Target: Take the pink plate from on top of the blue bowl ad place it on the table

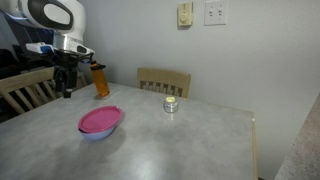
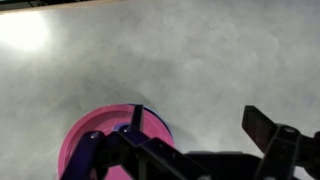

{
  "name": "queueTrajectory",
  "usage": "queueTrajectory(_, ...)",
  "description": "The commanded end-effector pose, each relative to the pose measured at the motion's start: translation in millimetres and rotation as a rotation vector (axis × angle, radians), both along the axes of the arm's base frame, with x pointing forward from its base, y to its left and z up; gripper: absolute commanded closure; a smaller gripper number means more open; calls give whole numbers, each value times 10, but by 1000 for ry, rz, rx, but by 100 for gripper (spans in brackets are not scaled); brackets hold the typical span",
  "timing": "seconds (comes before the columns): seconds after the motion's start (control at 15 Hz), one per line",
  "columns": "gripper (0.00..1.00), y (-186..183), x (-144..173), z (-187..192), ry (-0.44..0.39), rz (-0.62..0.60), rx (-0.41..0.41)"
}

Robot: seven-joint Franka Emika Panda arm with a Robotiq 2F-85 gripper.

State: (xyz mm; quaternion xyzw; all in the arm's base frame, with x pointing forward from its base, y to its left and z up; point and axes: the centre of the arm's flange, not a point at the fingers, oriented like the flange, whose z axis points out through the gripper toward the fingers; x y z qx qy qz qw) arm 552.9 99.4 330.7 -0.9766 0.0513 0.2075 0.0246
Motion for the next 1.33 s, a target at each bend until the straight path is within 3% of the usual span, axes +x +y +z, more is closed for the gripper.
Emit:
queueTrajectory(0.0, 0, 4, 9, -1, 5, 10, 6)
queueTrajectory(0.13, 0, 6, 16, 1, 9, 17, 10)
queueTrajectory(0.27, 0, -24, 91, 9, -80, -137, -11)
queueTrajectory(0.6, 0, -31, 387, -268, -145, -422, -34)
queueTrajectory(1.07, 0, -164, 528, -607, -185, -803, -209)
queueTrajectory(1.27, 0, -272, 569, -721, -171, -911, -276)
